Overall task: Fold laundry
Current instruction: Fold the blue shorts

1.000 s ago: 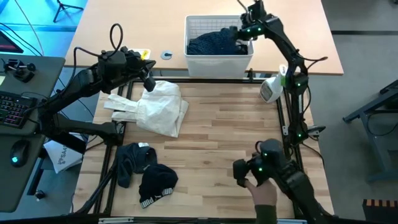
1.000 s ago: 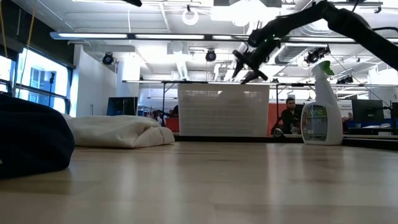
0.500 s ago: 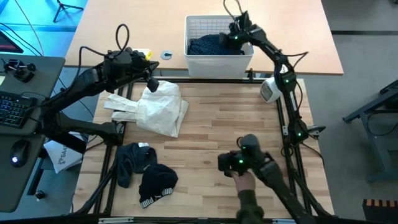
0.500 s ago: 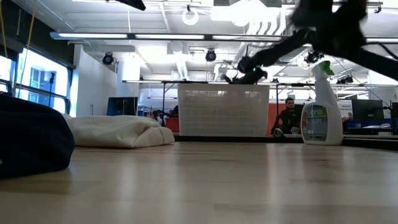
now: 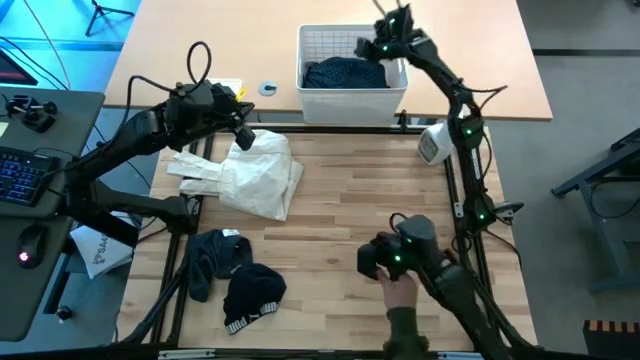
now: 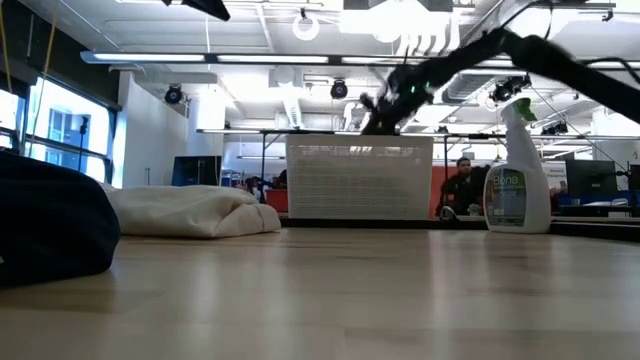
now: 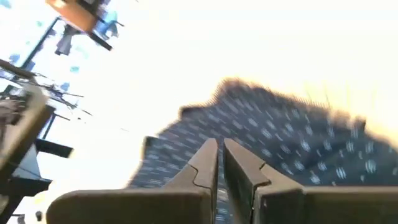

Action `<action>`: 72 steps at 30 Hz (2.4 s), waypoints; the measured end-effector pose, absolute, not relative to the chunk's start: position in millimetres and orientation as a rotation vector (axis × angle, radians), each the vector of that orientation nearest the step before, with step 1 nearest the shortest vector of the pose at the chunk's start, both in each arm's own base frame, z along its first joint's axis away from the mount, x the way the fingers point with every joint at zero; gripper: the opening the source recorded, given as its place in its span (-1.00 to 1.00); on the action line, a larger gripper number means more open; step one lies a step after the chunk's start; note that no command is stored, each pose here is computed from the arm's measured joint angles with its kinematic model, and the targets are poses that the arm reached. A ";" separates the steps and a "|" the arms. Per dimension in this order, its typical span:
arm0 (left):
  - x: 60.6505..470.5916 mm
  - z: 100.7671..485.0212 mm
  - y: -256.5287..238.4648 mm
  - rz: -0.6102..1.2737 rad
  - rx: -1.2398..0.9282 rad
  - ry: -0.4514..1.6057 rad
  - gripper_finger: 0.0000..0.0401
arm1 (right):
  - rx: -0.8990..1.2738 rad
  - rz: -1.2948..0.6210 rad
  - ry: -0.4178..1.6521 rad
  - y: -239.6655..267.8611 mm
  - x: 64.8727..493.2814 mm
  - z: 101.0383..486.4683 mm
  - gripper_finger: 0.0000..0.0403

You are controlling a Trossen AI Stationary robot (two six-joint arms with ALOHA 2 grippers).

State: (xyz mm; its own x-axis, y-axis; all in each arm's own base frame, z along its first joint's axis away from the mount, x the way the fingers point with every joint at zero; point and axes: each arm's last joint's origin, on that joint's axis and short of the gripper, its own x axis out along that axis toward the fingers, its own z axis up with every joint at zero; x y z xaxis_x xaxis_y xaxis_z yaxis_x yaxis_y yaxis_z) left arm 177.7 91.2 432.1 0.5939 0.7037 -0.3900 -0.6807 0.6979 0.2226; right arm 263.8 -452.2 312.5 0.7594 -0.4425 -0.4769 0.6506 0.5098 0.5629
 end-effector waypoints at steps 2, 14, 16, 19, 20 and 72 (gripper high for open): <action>174.9 431.6 90.6 0.826 0.046 0.487 -1.00 | 0.726 -0.651 0.263 -439.0 261.4 340.0 -0.92; 167.0 421.8 84.1 0.831 0.052 0.611 -1.00 | 0.285 -0.403 0.114 -284.8 265.4 498.9 -0.92; 168.9 417.0 80.9 0.812 0.045 0.601 -1.00 | 0.193 -0.326 0.159 -255.9 275.0 505.6 -0.92; 170.3 405.4 76.6 0.795 -0.031 0.602 -1.00 | 0.207 -0.224 0.322 -223.7 293.4 491.2 -0.92; 169.7 403.0 73.3 0.776 -0.055 0.606 -1.00 | 0.230 -0.203 0.392 -214.5 301.9 481.4 -0.92; 179.4 146.9 -82.1 1.021 -0.895 1.473 -0.08 | 0.750 -0.164 0.227 -21.9 137.3 244.4 -0.92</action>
State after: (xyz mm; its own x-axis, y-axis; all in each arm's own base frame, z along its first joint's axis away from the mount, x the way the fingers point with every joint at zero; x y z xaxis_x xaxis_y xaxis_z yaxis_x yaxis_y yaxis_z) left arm 179.4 -82.1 146.9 -0.1358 -0.0034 -0.9907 -0.9290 0.3478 0.1262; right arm 137.3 -21.9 244.4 0.9629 -0.0663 -0.2617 0.2277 0.7204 0.6551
